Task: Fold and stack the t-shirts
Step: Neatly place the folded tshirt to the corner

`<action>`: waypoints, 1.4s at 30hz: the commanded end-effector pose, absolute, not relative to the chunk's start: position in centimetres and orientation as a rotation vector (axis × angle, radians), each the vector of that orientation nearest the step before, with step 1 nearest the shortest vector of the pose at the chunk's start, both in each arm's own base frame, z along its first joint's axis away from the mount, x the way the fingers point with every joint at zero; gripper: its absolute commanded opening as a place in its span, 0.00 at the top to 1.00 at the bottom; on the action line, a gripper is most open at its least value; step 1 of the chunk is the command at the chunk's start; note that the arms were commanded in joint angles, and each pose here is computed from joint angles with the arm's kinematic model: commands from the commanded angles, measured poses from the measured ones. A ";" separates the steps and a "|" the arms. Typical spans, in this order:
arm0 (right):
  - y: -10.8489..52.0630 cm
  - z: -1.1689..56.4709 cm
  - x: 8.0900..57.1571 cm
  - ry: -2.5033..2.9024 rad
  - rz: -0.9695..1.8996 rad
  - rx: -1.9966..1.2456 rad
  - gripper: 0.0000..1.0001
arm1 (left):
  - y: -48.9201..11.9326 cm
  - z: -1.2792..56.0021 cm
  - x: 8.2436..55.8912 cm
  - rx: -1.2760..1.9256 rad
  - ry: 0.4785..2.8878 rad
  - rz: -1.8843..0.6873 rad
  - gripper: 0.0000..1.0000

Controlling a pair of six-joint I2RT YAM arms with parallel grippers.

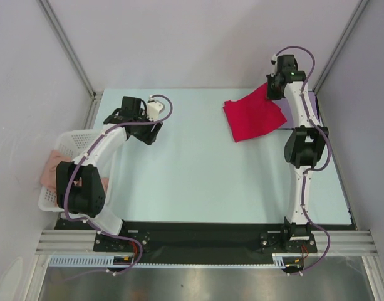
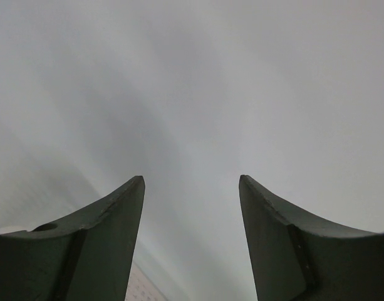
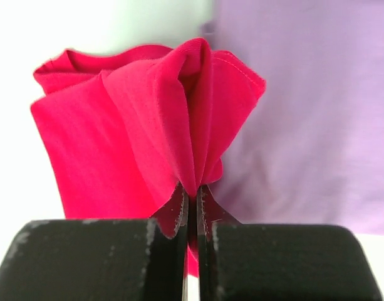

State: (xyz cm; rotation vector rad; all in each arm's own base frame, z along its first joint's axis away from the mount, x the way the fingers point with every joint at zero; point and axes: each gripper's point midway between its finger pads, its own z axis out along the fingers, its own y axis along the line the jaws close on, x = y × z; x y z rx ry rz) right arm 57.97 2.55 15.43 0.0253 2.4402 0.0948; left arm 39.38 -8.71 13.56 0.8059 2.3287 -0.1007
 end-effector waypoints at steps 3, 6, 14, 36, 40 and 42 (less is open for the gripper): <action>-1.9 20.3 57.2 2.366 -0.163 0.023 1.00 | -7.7 15.1 40.1 0.812 2.283 -0.024 0.33; -5.0 21.6 57.0 2.342 -0.217 0.053 1.00 | -7.5 15.1 40.1 0.815 2.284 -0.015 0.33; -6.5 27.1 56.5 2.223 -0.235 0.066 1.00 | -7.3 15.1 40.1 0.811 2.287 -0.005 0.33; -13.3 29.9 58.9 2.044 -0.249 0.261 1.00 | -6.8 14.4 40.1 0.822 2.296 0.033 0.33; -14.7 28.0 59.9 2.035 -0.163 0.338 1.00 | -6.7 14.0 40.0 0.822 2.303 0.041 0.34; -16.4 26.3 60.1 2.040 -0.148 0.409 1.00 | -6.6 13.9 40.0 0.822 2.307 0.045 0.34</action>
